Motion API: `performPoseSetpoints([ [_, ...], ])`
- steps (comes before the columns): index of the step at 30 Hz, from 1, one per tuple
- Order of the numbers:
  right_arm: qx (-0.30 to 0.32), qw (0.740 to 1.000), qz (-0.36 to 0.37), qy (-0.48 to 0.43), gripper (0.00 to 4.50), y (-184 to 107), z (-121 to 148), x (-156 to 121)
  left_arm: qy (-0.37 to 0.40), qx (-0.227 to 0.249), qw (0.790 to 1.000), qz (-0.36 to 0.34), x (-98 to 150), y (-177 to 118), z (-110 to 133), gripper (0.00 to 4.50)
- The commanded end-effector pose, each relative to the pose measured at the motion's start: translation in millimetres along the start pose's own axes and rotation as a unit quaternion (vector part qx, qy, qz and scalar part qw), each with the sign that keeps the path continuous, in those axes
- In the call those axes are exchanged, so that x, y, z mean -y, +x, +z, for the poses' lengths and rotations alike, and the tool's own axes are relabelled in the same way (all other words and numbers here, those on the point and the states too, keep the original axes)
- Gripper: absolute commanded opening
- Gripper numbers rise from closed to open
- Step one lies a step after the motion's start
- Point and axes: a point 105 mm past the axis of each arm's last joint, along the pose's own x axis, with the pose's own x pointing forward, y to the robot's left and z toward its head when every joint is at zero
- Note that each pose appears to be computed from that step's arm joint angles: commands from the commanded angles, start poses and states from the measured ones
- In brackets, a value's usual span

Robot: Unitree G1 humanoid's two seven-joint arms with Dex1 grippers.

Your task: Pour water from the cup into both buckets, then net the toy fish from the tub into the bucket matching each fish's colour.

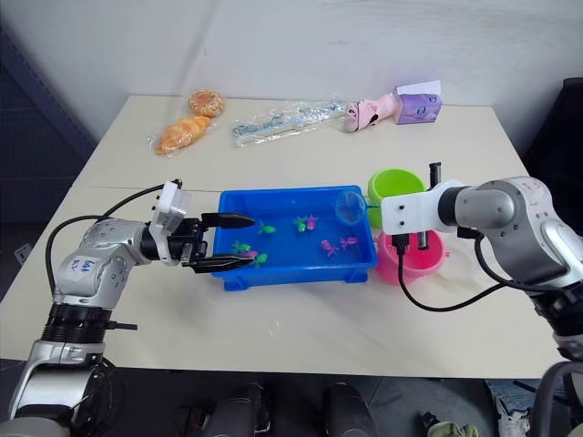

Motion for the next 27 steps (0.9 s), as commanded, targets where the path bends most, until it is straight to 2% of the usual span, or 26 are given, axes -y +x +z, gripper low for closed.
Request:
performPoseSetpoints([
  [1,-0.018,0.998,0.002,-0.055,0.00,0,5,9,0.012,0.014,1.000,-0.013,4,4,8,4.43],
  [5,-0.020,0.994,0.004,-0.108,0.00,5,14,15,0.009,0.017,1.000,-0.018,5,7,9,4.43],
  [12,-0.045,0.987,0.039,-0.146,0.00,9,11,14,0.004,0.019,0.999,-0.027,6,12,10,4.43],
  [21,-0.046,0.983,0.136,-0.114,0.00,-1,14,-9,0.001,0.017,0.999,-0.031,6,13,7,4.43],
  [27,-0.047,0.982,0.160,-0.089,0.00,-7,15,-15,0.000,0.015,0.999,-0.032,7,12,6,4.43],
])
